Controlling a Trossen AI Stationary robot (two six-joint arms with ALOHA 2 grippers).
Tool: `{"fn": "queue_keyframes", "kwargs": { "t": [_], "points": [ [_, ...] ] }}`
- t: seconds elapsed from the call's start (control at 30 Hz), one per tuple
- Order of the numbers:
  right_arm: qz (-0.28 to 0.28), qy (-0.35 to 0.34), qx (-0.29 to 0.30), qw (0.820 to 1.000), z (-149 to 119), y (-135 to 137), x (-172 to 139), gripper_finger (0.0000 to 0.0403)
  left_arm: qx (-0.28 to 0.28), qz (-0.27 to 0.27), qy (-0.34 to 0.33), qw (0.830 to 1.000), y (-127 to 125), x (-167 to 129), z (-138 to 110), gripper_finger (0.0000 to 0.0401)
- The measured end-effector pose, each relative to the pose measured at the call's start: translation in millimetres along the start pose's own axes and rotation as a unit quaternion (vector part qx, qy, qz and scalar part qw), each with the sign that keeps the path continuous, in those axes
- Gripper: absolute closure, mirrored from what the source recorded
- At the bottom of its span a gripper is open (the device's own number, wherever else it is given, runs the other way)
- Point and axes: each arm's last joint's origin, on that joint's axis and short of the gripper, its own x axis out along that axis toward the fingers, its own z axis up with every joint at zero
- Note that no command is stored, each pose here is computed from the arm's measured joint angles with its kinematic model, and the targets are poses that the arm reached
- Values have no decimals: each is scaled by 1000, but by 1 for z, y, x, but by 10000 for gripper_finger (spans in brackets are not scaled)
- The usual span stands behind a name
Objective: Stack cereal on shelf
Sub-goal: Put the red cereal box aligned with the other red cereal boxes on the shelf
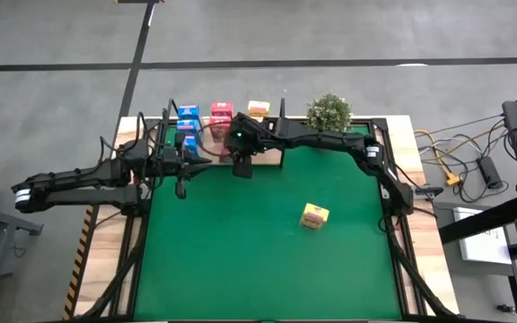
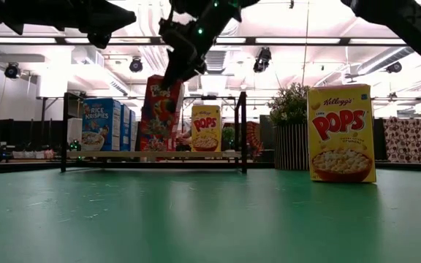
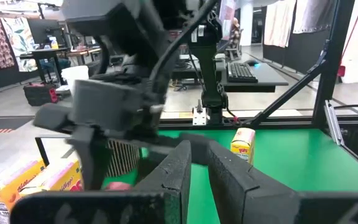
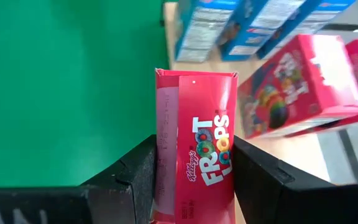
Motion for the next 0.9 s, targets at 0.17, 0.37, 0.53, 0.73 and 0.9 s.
{"fn": "queue_keyframes", "kwargs": {
  "t": [0.17,0.37,0.53,0.73,0.9],
  "points": [
    [-9,-16,12,1000,0,-7,4,234,0,0,0,1000,0,0,0,365],
    [-12,-17,7,1000,-6,-9,14,234,0,0,0,1000,0,0,0,365],
    [-13,-21,-5,1000,-11,-8,21,234,0,0,0,1000,0,0,0,365],
    [-16,-22,-8,1000,-14,-10,25,230,0,0,-1,1000,0,0,0,365],
    [-20,-16,2,1000,-19,-17,28,208,0,1,-1,1000,0,0,0,365]
  ]
}}
